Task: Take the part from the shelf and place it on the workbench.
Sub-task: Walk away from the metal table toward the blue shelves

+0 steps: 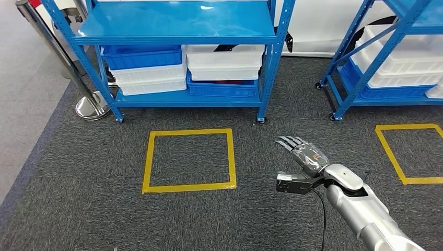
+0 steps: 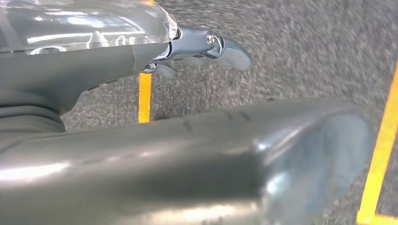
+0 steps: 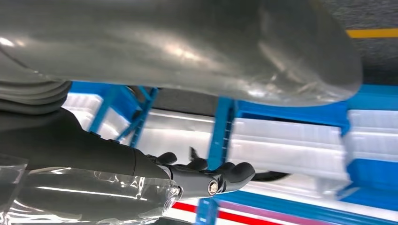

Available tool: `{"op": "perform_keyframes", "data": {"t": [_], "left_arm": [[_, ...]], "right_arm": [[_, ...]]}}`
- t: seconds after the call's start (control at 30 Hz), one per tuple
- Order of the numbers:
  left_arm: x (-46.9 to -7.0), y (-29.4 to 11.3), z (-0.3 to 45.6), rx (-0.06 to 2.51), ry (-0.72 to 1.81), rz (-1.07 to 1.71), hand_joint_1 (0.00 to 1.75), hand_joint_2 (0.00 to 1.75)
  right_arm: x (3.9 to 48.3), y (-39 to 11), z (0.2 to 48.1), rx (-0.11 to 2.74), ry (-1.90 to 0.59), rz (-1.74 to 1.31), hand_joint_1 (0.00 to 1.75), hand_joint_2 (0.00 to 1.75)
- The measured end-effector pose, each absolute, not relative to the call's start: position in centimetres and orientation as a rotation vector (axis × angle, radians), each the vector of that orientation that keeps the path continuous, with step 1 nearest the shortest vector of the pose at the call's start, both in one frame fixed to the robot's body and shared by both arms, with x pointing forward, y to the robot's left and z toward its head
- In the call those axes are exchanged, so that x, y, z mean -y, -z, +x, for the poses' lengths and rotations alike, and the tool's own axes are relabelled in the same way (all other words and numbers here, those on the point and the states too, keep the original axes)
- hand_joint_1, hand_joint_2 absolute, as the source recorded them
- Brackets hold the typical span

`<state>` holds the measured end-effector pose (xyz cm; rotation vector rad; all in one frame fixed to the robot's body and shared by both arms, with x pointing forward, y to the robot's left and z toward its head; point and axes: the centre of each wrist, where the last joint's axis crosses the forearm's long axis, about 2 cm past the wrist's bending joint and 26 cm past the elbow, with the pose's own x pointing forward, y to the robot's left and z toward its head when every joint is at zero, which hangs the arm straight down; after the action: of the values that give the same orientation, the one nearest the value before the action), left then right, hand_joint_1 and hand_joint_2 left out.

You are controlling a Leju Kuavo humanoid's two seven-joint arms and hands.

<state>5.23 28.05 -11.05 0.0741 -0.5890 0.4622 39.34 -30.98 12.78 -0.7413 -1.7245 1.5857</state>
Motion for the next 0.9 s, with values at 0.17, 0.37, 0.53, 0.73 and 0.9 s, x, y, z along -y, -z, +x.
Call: {"op": "perform_keyframes", "data": {"t": [0.17, 0.37, 0.53, 0.73, 0.9], "left_arm": [[-27.9, 11.1, 5.1, 0.588, -0.492, 0.079, 0.00, 0.00], [-27.8, 11.0, 5.3, 0.588, -0.512, 0.084, 0.00, 0.00], [-27.9, 11.0, 5.4, 0.585, -0.518, 0.090, 0.00, 0.00], [-27.9, 11.0, 5.5, 0.584, -0.519, 0.089, 0.00, 0.00], [-28.2, 11.1, 5.1, 0.579, -0.519, 0.097, 0.00, 0.00]], "right_arm": [[30.9, -12.3, 39.1, 1.714, -1.591, -0.729, 0.00, 0.00], [31.0, -12.9, 39.5, 1.705, -1.592, -0.715, 0.00, 0.00], [31.1, -13.3, 39.9, 1.725, -1.586, -0.683, 0.00, 0.00], [31.4, -13.0, 39.8, 1.714, -1.596, -0.651, 0.00, 0.00], [31.4, -12.9, 39.9, 1.704, -1.615, -0.633, 0.00, 0.00]]}}
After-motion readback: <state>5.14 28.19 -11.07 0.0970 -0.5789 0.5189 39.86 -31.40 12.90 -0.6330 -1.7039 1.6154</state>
